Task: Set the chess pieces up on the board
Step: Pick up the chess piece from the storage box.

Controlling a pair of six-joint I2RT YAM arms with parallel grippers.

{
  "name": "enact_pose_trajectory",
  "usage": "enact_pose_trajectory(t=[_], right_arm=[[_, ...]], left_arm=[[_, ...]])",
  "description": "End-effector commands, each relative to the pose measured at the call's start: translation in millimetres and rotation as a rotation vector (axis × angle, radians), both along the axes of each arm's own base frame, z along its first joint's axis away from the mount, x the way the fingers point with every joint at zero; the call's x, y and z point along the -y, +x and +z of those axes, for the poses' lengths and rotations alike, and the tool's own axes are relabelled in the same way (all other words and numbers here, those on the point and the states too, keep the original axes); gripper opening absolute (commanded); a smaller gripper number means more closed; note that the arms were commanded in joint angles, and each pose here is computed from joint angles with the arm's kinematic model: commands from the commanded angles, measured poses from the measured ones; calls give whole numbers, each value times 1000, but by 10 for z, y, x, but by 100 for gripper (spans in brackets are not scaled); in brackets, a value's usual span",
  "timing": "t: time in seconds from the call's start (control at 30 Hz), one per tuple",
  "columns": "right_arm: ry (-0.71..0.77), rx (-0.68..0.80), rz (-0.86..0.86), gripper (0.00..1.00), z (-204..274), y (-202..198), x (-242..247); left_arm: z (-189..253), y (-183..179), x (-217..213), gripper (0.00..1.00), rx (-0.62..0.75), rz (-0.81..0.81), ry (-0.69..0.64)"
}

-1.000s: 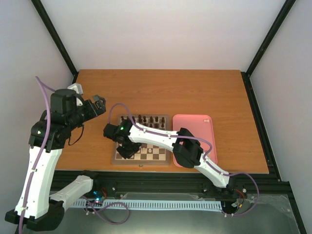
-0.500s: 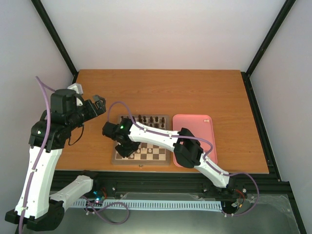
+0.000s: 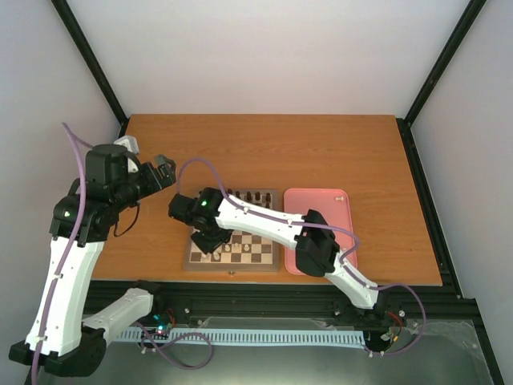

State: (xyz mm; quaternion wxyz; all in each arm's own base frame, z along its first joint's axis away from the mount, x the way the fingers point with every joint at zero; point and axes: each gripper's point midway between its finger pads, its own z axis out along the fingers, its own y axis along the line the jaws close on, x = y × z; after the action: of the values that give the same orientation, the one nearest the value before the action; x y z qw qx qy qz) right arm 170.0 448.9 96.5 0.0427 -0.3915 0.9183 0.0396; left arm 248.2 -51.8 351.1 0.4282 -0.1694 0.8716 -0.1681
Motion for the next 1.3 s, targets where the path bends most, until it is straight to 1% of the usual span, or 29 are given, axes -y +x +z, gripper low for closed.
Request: enact_pose_trajectory(t=[0.0,0.07,0.2,0.37,0.57,0.67,0.73,0.83,0.93,1.03,1.13,1.27], right_arm=[[38,75,-40,31,518,100,171],[27,90,-67,34,611,139,295],[10,107,-155,36,743,229,678],[-28,102,-303,39,722,351,1388],[-98,59,-532,40,518,448,2435],[-118,34,-641,43,392,423,2854],[-107,0,-694,43,287,345,3036],[-82,-45,-735,43,143,235,3146],[-80,-65,-731,41,85,183,3151],[-43,-59,-709,37,120,207,3084],[-18,-50,-679,37,171,213,3013],[11,-70,-623,36,179,124,2832]], left_arm=[[143,29,10,100,40,-20,9],[164,39,14,100,43,-23,12],[199,65,40,100,47,-34,8],[248,104,70,100,50,-50,7],[211,150,120,100,39,-65,-7],[146,171,143,100,22,-71,-15],[104,184,160,100,11,-77,-16],[57,199,174,100,-1,-83,-15],[13,214,189,100,-16,-87,-17],[-29,226,209,100,-29,-92,-25],[-73,231,213,100,-40,-93,-24],[-117,233,209,100,-51,-92,-20]])
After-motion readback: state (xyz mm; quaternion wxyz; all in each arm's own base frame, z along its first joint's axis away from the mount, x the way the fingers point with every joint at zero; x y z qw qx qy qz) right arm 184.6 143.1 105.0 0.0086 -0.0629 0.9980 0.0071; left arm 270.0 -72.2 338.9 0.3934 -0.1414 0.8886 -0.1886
